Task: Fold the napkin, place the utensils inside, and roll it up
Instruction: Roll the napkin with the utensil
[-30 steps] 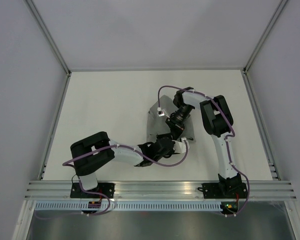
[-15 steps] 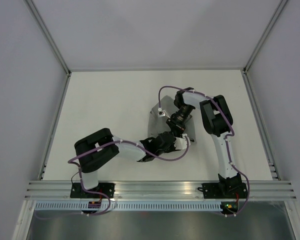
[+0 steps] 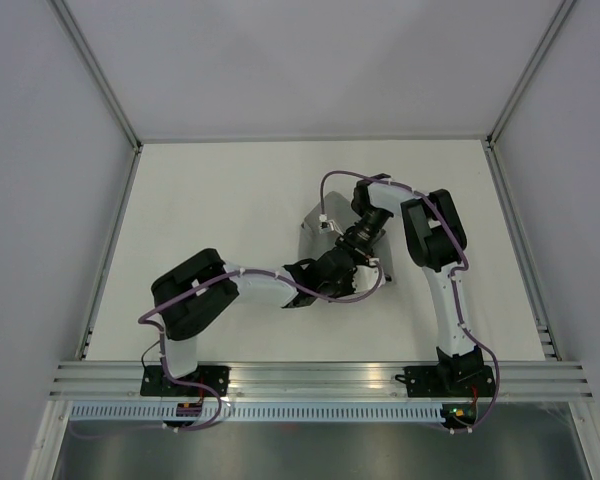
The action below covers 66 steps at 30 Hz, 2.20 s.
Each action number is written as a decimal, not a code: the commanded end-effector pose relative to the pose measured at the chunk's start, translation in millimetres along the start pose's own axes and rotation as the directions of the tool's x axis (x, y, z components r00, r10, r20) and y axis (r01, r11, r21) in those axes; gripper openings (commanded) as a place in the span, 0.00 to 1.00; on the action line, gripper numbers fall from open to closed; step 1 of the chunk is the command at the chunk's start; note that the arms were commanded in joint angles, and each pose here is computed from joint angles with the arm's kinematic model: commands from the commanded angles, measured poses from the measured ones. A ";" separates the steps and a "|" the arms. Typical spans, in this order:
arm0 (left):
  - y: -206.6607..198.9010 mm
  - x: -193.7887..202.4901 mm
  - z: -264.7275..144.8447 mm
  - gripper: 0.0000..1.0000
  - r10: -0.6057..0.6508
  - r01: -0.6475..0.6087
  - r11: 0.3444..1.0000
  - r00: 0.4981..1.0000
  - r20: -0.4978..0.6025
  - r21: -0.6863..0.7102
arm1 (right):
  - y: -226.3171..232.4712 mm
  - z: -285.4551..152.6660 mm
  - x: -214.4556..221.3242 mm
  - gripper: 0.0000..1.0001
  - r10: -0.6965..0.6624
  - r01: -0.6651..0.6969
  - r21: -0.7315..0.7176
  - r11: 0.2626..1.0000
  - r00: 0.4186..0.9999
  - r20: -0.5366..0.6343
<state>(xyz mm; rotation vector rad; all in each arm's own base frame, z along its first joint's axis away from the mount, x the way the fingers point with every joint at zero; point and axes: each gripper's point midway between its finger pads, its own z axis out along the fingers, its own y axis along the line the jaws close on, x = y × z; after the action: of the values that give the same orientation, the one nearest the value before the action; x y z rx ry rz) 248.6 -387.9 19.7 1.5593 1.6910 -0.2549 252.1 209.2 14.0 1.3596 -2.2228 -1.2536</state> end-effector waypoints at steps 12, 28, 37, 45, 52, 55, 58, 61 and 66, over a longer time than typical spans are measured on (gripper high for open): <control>-52.6 53.0 0.5 0.02 -0.177 0.236 0.922 0.962 -0.208 0.306 | -54.3 -31.9 -12.7 0.47 -0.095 0.076 0.197 0.977 0.992 0.089; -45.2 56.1 -4.4 0.02 -0.385 0.492 0.721 0.870 -0.308 0.489 | -30.6 -131.2 -23.9 0.57 -0.251 0.094 0.337 0.937 0.852 0.459; -46.1 64.0 -3.6 0.02 -0.488 0.648 0.483 0.758 -0.433 0.589 | -26.0 -152.5 5.6 0.58 -0.480 0.136 0.641 0.756 0.780 0.401; -45.5 66.9 -7.3 0.02 -0.493 0.716 0.348 0.688 -0.532 0.604 | 0.0 -101.3 6.8 0.61 -0.680 0.331 0.822 0.463 0.728 0.089; -41.7 63.7 -6.0 0.02 -0.498 0.731 0.310 0.669 -0.552 0.607 | 6.7 -53.8 -1.5 0.63 -0.721 0.454 0.825 0.337 0.688 -0.084; -41.1 64.7 -5.2 0.02 -0.495 0.737 0.306 0.664 -0.560 0.603 | 4.6 -39.5 -3.3 0.62 -0.717 0.487 0.812 0.322 0.686 -0.127; -41.1 65.4 -4.9 0.02 -0.492 0.737 0.307 0.664 -0.562 0.602 | 4.8 -26.7 -3.2 0.59 -0.713 0.511 0.790 0.338 0.687 -0.139; -40.9 66.2 -4.6 0.02 -0.490 0.736 0.312 0.667 -0.561 0.601 | 5.7 -16.6 -2.4 0.56 -0.711 0.529 0.775 0.347 0.687 -0.151; -39.3 67.1 -4.8 0.02 -0.489 0.734 0.322 0.670 -0.559 0.598 | 5.6 1.3 1.6 0.50 -0.704 0.569 0.734 0.371 0.688 -0.178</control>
<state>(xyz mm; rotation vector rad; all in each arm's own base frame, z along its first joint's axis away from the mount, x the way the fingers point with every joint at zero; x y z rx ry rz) 224.0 -370.1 18.4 1.3467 2.4128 -1.6955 243.5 202.6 19.5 2.7195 -2.5591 -0.5453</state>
